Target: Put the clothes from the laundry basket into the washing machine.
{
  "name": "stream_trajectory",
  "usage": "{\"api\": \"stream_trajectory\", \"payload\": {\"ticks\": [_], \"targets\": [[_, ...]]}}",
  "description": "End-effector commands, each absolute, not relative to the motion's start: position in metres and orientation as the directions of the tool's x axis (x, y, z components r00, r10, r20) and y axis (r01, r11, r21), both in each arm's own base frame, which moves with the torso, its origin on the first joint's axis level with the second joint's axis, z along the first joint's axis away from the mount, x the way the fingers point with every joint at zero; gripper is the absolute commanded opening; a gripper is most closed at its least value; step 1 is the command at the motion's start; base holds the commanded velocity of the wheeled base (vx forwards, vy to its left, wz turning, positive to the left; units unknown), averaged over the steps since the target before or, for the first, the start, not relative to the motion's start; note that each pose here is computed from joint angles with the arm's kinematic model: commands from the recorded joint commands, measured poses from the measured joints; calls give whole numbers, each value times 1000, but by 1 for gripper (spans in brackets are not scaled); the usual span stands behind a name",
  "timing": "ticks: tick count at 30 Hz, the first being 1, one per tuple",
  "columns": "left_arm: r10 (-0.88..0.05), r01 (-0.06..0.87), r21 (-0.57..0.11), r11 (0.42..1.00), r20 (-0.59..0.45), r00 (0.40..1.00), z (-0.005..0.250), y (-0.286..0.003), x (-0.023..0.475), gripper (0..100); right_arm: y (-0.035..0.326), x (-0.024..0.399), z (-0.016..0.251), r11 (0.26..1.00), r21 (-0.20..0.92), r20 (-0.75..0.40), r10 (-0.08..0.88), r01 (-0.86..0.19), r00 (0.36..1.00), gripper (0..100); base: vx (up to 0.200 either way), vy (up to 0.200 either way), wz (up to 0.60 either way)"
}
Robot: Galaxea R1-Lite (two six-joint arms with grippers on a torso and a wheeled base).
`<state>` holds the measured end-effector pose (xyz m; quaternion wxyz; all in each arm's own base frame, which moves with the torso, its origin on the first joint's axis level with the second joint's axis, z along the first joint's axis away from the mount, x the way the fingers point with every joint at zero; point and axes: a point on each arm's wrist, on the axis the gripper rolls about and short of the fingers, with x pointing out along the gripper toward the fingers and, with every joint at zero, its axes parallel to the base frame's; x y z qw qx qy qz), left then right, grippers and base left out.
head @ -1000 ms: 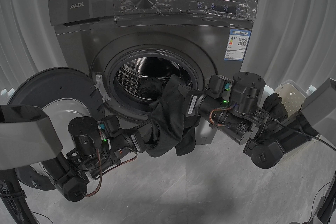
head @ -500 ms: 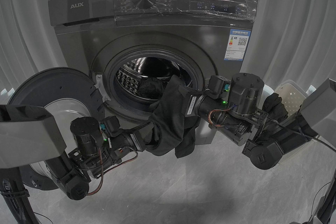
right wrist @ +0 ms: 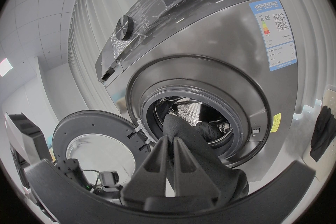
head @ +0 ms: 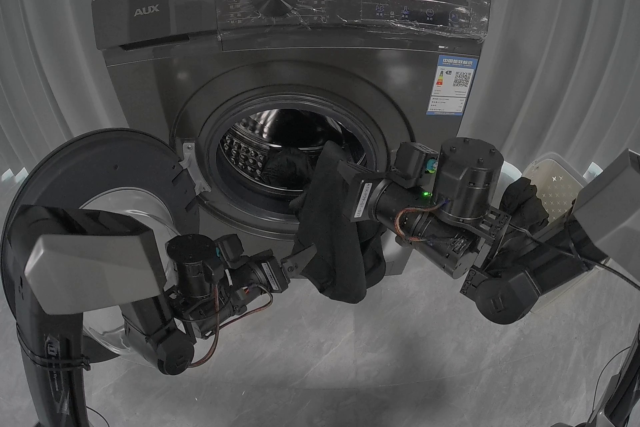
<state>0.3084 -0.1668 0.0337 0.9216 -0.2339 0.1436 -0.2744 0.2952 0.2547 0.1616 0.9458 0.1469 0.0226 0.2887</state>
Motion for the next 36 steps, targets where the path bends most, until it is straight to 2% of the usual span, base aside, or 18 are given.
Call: {"api": "stream_trajectory", "payload": {"ticks": [1, 9, 24, 36], "targets": [[-565, 402, -512, 760, -213, 797, 7, -166, 309, 100, 254, 296, 164, 790, 292, 50, 551, -540, 833, 0, 0, 0, 0], [-552, 365, -506, 781, -288, 782, -30, -169, 316, 100, 256, 296, 166, 787, 293, 56, 553, -543, 831, 0, 0, 0, 0], [-537, 344, -520, 782, -282, 795, -49, -175, 348, 100, 258, 293, 168, 782, 294, 62, 558, -550, 827, 0, 0, 0, 0], [-610, 370, -619, 693, -229, 759, -42, -193, 348, 100, 258, 293, 165, 784, 293, 56, 557, -547, 829, 0, 0, 0, 0]]}}
